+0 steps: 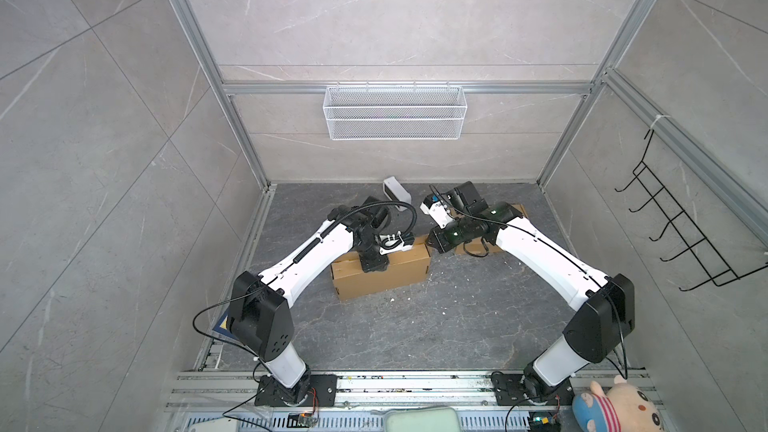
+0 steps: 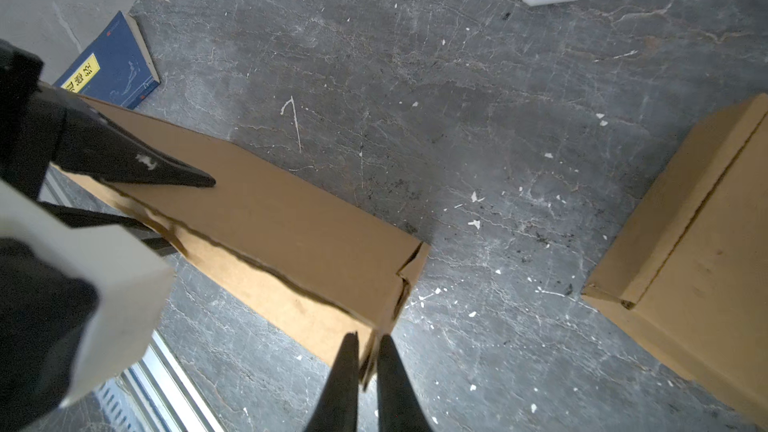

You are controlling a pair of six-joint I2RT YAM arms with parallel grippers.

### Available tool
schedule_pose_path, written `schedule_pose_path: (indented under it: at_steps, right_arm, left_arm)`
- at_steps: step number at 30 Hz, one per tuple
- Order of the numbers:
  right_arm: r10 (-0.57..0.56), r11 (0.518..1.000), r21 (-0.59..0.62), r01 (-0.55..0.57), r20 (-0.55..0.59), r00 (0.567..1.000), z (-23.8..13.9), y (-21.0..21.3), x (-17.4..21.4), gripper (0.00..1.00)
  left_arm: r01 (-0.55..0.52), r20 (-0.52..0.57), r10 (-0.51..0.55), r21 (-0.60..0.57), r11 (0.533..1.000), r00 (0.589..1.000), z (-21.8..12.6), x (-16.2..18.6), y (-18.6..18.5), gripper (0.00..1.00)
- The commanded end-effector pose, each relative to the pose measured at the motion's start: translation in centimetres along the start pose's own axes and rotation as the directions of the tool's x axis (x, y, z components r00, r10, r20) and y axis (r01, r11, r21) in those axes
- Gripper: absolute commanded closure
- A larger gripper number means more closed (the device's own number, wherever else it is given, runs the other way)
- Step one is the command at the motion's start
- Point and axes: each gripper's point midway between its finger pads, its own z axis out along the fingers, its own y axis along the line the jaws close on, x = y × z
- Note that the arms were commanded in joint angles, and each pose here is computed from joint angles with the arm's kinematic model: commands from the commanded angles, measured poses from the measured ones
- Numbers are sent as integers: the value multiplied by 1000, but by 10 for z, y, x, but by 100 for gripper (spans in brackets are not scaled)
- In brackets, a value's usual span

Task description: Fold the paper box

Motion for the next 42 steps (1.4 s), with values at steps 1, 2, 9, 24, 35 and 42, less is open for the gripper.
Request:
schedule_pose_path:
  at_steps: [1, 2, 9, 24, 35, 42]
  right_arm:
    - [29, 999, -30, -29, 7, 1000, 0, 10, -2, 86]
    - [33, 999, -27, -33, 3, 999, 1, 9, -1, 86]
    - [38, 999, 28, -38, -1, 999, 4, -1, 4, 88]
    - [85, 996, -30, -84, 10, 996, 8, 8, 4, 95]
    - [88, 996, 26, -88, -7, 996, 15, -3, 14, 98]
    - [89, 996, 19, -89, 0, 996, 14, -1, 12, 100]
  left_arm:
    - [-26, 18, 26, 35, 999, 1000, 16, -5, -4, 62]
    - [-26, 19, 25, 35, 999, 1000, 16, -5, -3, 62]
    - [-27, 20, 26, 36, 999, 999, 16, -5, -4, 62]
    - [-21, 20, 20, 21, 1000, 1000, 13, -7, 0, 61]
    - [-20, 6, 20, -3, 1000, 1000, 11, -6, 4, 57]
    - [5, -25, -7, -68, 998, 1000, 5, -3, 17, 46]
